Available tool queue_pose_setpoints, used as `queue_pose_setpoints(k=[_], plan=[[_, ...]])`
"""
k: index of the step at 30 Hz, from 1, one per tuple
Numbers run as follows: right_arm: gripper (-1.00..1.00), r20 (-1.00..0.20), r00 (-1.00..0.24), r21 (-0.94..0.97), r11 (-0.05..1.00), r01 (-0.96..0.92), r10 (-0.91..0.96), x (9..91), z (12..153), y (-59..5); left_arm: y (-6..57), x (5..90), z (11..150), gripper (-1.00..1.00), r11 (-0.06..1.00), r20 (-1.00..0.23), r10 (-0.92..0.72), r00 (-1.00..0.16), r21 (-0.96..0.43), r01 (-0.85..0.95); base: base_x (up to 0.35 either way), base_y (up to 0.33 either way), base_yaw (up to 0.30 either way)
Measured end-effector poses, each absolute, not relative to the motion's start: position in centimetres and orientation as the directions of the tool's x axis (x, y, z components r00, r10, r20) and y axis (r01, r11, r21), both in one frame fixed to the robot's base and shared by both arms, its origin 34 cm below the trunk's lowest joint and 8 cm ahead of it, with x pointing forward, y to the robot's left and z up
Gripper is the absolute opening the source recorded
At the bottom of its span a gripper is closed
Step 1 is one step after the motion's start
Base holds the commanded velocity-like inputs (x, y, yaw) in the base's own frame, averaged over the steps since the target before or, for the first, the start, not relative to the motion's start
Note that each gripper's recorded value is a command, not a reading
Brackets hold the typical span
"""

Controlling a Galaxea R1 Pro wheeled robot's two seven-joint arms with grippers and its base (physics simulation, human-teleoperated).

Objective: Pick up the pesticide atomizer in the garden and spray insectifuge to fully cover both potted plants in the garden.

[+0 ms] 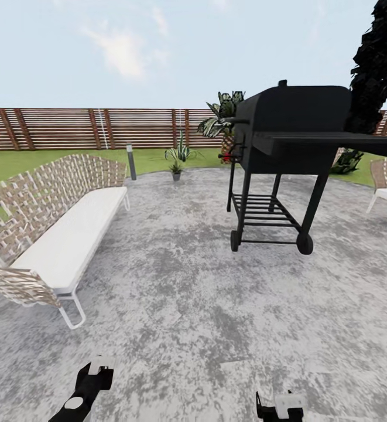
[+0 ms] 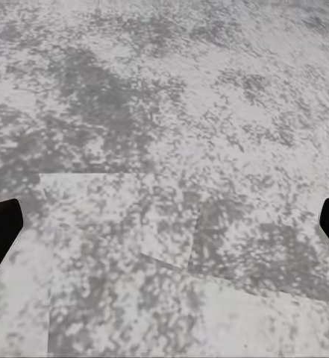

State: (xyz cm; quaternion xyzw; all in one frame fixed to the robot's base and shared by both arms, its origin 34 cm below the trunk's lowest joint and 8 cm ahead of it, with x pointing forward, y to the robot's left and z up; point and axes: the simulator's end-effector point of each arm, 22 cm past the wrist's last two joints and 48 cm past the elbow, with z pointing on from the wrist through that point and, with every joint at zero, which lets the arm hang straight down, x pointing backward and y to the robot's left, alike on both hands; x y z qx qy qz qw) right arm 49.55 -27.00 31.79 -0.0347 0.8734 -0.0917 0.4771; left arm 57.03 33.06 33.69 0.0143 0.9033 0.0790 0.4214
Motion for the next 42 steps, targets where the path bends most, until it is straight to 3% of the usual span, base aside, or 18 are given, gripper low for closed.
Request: queue_pose_setpoints(k=[34, 38, 42], plan=[[1.00, -0.832, -0.534, -0.200, 0.979, 0.033, -0.152, 50.0, 32.1, -27.5, 33.0, 57.0, 33.6, -1.00, 0.987, -0.758, 0.092, -0.645, 0.154, -0.040, 0.338, 0.012, 0.000], [1.00, -0.895, -0.411, -0.230, 0.969, 0.088, -0.175, 54.9, 36.5, -30.3, 33.0, 57.0, 33.7, -1.00, 0.987, -0.759, 0.091, -0.645, 0.154, -0.041, 0.338, 0.080, 0.000], [1.00, -0.908, -0.373, -0.239, 0.967, 0.092, -0.189, 56.2, 37.9, -30.7, 33.1, 57.0, 33.7, -1.00, 0.987, -0.759, 0.092, -0.645, 0.154, -0.041, 0.263, 0.178, 0.000]])
